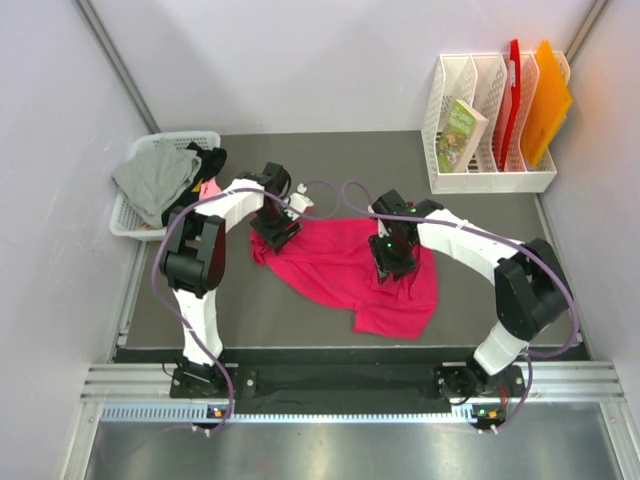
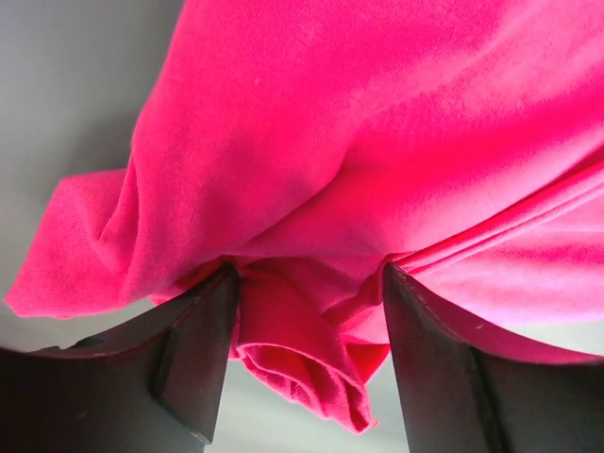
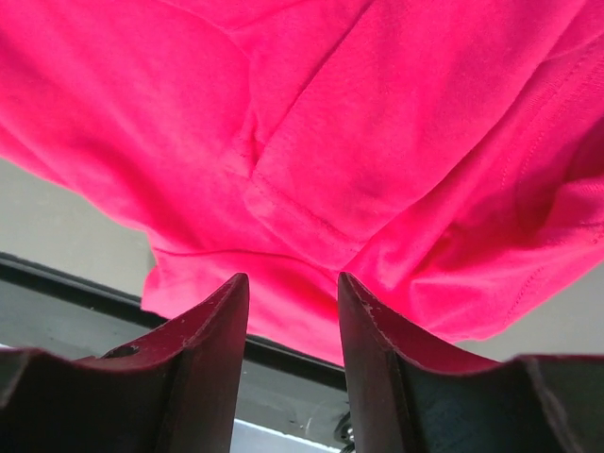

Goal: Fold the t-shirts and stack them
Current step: Flatten out the tshirt

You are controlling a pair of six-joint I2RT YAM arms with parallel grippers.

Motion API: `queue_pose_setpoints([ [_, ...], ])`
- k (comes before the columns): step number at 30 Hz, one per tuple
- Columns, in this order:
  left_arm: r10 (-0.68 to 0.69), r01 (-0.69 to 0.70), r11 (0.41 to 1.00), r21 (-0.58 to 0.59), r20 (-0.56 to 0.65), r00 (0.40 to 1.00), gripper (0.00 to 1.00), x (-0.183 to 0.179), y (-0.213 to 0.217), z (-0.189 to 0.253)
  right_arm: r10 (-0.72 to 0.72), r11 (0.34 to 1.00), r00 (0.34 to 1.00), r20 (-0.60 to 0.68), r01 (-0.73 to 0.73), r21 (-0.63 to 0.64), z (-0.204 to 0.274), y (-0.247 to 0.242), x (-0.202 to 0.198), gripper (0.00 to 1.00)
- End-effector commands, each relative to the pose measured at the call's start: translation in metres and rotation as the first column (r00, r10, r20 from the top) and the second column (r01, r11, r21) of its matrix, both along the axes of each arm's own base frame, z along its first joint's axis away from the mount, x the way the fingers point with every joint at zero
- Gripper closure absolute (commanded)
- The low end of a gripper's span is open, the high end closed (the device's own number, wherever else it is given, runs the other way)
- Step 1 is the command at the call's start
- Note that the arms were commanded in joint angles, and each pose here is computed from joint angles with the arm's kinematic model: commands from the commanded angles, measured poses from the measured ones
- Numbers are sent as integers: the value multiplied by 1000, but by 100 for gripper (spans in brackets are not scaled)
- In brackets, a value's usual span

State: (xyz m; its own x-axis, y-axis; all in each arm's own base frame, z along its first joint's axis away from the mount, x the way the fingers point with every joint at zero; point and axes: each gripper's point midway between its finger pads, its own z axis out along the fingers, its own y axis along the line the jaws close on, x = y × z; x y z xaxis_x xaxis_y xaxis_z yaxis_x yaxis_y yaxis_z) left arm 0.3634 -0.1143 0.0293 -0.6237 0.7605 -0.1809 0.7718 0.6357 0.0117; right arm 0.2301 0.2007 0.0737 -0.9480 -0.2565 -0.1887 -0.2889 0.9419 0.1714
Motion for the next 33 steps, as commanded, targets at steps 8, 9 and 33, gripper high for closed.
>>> queue_pose_setpoints([
  [8, -14, 16, 998, -53, 46, 999, 34, -9, -2, 39, 52, 999, 998, -22, -52, 7, -23, 19, 8, 59],
  [9, -12, 15, 998, -54, 47, 999, 34, -9, -2, 40, 58, 998, 998, -32, -58, 1, -27, 20, 7, 59],
  [33, 8, -8, 1000, -11, 40, 999, 34, 0, 10, 5, 115, 992, 993, -38, -117, -48, -40, 29, 8, 82],
])
